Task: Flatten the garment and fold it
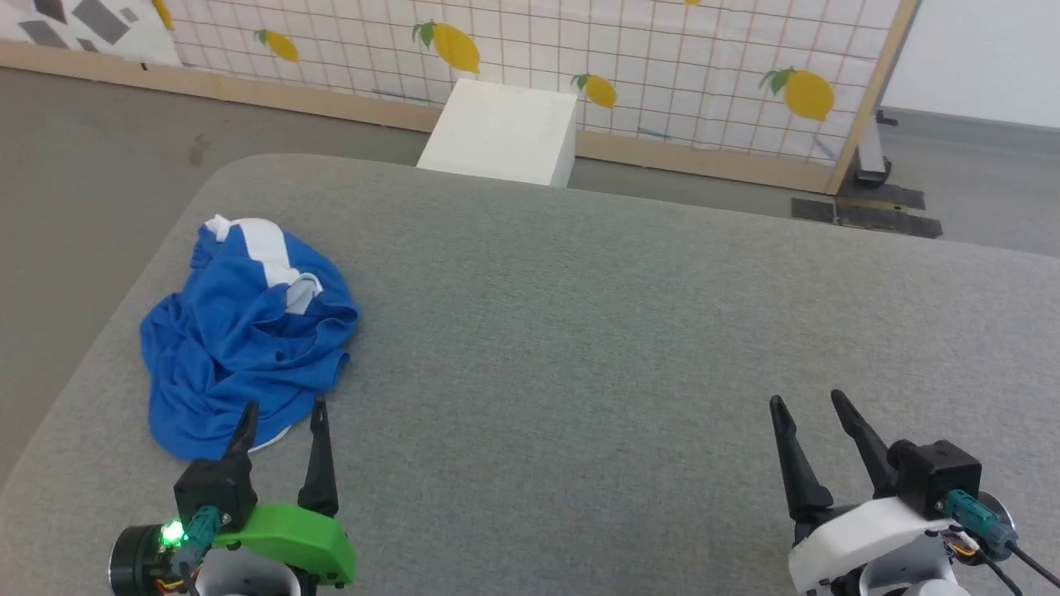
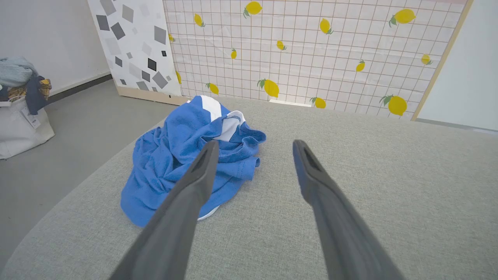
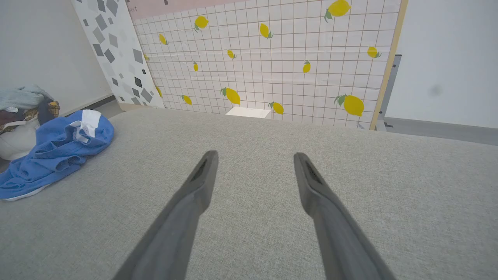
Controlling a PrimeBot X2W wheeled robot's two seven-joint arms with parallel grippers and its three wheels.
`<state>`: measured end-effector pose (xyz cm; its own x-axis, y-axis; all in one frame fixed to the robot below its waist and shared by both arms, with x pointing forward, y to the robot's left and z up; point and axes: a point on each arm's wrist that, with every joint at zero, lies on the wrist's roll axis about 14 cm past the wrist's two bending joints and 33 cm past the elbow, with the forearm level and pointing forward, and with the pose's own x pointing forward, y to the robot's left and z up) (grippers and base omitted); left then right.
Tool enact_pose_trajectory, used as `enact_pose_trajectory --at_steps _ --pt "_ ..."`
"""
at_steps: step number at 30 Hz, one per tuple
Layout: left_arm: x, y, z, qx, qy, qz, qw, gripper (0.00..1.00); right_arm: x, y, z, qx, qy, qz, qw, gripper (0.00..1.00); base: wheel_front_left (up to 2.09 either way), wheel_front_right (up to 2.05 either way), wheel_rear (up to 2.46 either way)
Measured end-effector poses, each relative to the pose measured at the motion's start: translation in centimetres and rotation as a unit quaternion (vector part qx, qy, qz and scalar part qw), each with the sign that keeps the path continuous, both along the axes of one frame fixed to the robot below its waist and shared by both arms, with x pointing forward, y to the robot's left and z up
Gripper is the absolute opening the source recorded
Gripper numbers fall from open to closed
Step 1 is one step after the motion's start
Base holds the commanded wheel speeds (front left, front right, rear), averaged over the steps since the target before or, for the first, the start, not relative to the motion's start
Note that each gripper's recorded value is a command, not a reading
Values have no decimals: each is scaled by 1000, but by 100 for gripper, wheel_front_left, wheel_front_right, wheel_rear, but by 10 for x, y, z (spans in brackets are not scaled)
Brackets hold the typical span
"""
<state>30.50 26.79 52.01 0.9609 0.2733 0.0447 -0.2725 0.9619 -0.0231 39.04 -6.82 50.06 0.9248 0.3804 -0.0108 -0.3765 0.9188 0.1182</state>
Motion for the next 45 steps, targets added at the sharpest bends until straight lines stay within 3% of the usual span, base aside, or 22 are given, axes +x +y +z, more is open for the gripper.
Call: enact_pose_trajectory --at_steps 45 --pt "-71 50 -8 -8 -24 108 994 100 -5 64 -15 45 19 84 995 100 0 0 0"
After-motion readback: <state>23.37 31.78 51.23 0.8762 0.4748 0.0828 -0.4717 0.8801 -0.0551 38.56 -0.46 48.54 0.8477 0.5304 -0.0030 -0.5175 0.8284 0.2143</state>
